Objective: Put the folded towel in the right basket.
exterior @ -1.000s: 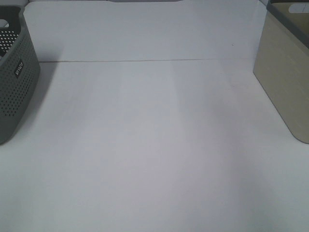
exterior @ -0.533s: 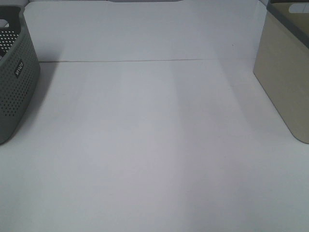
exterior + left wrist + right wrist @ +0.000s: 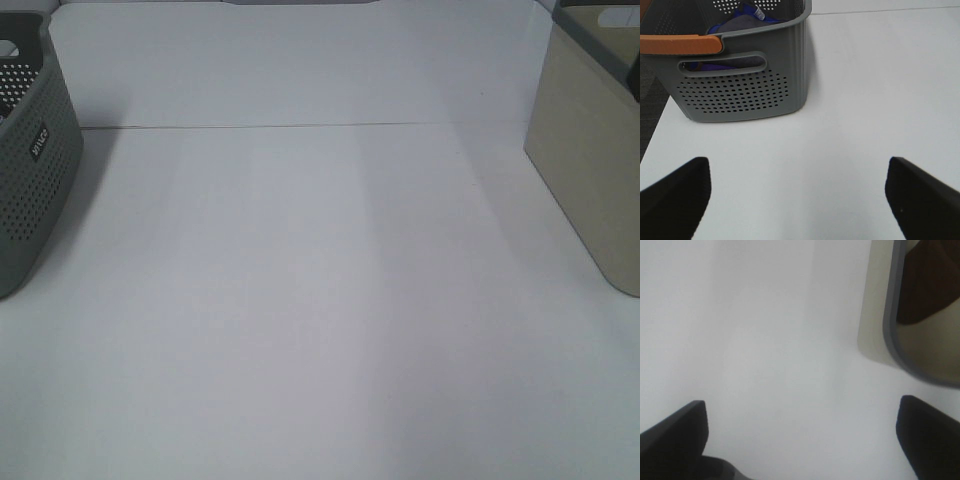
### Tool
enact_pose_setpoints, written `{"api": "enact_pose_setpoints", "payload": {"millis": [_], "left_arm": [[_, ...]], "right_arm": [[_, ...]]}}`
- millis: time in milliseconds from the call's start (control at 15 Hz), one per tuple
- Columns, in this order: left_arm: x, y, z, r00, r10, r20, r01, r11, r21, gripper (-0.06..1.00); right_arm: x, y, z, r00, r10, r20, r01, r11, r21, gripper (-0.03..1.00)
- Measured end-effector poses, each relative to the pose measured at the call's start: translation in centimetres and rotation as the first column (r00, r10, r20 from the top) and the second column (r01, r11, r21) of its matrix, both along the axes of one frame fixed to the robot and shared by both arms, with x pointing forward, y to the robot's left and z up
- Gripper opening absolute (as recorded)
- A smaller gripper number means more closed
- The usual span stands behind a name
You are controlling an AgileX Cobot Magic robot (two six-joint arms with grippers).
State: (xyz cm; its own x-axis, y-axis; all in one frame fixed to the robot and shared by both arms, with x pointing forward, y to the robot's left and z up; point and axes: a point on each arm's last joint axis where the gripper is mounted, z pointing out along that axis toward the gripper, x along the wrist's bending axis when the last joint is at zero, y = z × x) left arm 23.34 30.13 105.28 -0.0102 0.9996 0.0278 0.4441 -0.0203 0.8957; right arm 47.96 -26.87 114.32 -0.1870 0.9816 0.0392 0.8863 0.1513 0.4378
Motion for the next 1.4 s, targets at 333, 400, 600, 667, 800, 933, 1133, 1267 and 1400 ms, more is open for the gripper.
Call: {"api": "enact_pose_setpoints", "payload": {"millis": [333, 400, 600, 667, 800, 933, 1133, 1267, 1400], "left_arm": [[0.0, 0.0, 0.0, 1.0, 0.0, 0.0, 0.0, 1.0, 0.0, 0.88], [0.0, 0.0, 0.0, 1.0, 0.0, 0.0, 0.0, 1.0, 0.0, 0.88], [0.0, 0.0, 0.0, 1.0, 0.0, 0.0, 0.0, 1.0, 0.0, 0.88], [0.0, 0.0, 0.0, 1.0, 0.0, 0.0, 0.0, 1.0, 0.0, 0.88], [0.0, 0.0, 0.0, 1.0, 0.0, 0.0, 0.0, 1.0, 0.0, 0.88], [0.0, 0.0, 0.0, 1.0, 0.0, 0.0, 0.0, 1.0, 0.0, 0.88], [0.0, 0.0, 0.0, 1.0, 0.0, 0.0, 0.0, 1.0, 0.0, 0.88], [0.0, 0.0, 0.0, 1.0, 0.0, 0.0, 0.0, 1.0, 0.0, 0.88], [0.0, 0.0, 0.0, 1.0, 0.0, 0.0, 0.0, 1.0, 0.0, 0.88]], "right_arm": [[-8.2, -1.0, -3.6, 0.999, -0.014, -0.034, 0.013, 1.0, -0.022, 0.98], [-10.0, -1.2, -4.3, 1.0, -0.018, -0.024, 0.018, 1.0, -0.019, 0.98], [-15.1, -1.7, -6.1, 0.998, -0.019, 0.053, 0.019, 1.0, -0.013, 0.98], [-16.5, -1.8, -6.8, 0.996, -0.019, 0.083, 0.02, 1.0, -0.012, 0.98], [-19.3, -2.1, -7.8, 0.985, -0.02, 0.17, 0.021, 1.0, -0.003, 0.98], [-21.9, -2.4, -9.2, 0.947, -0.003, 0.322, 0.005, 1.0, -0.005, 0.98], [-24.0, -2.6, -10.3, 0.863, -0.008, 0.505, 0.003, 1.0, 0.011, 0.98], [-24.4, -2.8, -10.6, 0.846, -0.01, 0.534, 0.01, 1.0, 0.003, 0.98], [-24.4, -2.8, -10.6, 0.845, -0.01, 0.535, 0.011, 1.0, 0.002, 0.98]]}}
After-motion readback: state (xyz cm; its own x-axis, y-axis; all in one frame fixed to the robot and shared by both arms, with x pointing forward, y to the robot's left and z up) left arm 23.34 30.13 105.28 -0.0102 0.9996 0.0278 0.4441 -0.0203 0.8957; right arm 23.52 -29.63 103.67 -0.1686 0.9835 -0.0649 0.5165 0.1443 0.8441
